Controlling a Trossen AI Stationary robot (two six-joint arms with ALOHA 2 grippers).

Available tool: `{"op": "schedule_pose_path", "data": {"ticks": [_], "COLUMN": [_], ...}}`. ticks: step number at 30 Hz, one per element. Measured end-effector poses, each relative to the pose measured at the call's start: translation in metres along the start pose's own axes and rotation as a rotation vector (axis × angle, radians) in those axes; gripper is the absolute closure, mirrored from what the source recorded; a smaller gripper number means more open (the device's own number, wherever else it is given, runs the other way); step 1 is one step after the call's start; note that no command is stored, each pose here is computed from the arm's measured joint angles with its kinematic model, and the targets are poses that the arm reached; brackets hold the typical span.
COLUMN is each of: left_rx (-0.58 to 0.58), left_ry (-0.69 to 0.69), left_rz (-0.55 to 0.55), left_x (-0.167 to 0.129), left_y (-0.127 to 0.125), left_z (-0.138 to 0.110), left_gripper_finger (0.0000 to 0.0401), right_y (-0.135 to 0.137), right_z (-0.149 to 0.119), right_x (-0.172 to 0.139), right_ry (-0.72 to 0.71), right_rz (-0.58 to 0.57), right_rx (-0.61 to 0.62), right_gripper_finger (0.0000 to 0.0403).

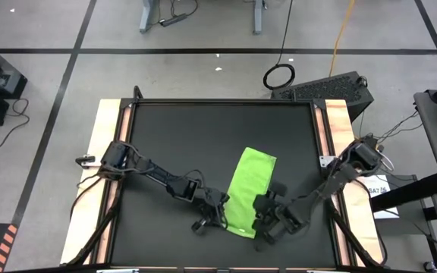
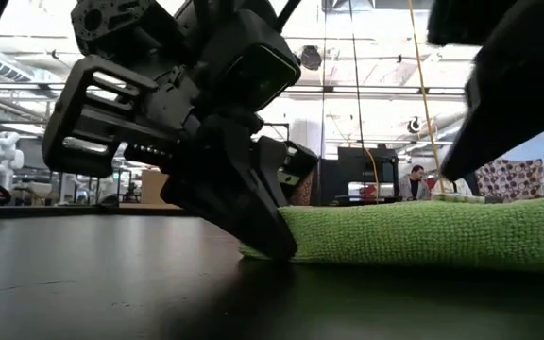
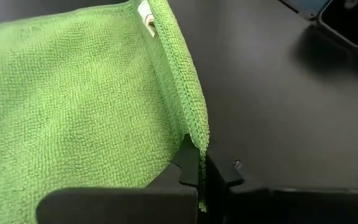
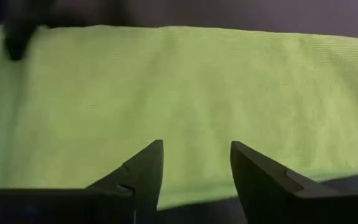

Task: Roll towel
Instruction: Roll the green towel on the table

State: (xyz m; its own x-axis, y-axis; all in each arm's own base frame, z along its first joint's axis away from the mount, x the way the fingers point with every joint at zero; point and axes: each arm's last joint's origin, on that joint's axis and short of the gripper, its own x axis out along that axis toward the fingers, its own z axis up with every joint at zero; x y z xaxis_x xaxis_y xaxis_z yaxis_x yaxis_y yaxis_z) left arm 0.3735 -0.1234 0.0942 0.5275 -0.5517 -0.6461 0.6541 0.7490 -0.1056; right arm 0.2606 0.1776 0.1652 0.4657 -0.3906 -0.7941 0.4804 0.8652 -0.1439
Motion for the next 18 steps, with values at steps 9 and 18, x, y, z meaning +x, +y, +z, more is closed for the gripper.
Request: {"op": "schedule_pose_path", "data": {"ticks": [9,18], "left_rx": [-0.119,-0.229], "left_ry": [-0.002,0.007], "left_rz": [-0.037,-0.053], "left_x": [-0.003,-0.008], "left_y": [0.006,0.015], "left_z": [-0.002,-0.006], "left_gripper_finger": [0.0401,0.0401], "right_y": [-0.036,-0.066], "right_z": [0.013,0.026], "right_x": [0.055,0.095], "right_ry": [0.044,0.017], "right_rz": [-0.04,0.043], "right_rx": [0.081,0.126], "right_gripper_finger": [0.0269,0.0285]}}
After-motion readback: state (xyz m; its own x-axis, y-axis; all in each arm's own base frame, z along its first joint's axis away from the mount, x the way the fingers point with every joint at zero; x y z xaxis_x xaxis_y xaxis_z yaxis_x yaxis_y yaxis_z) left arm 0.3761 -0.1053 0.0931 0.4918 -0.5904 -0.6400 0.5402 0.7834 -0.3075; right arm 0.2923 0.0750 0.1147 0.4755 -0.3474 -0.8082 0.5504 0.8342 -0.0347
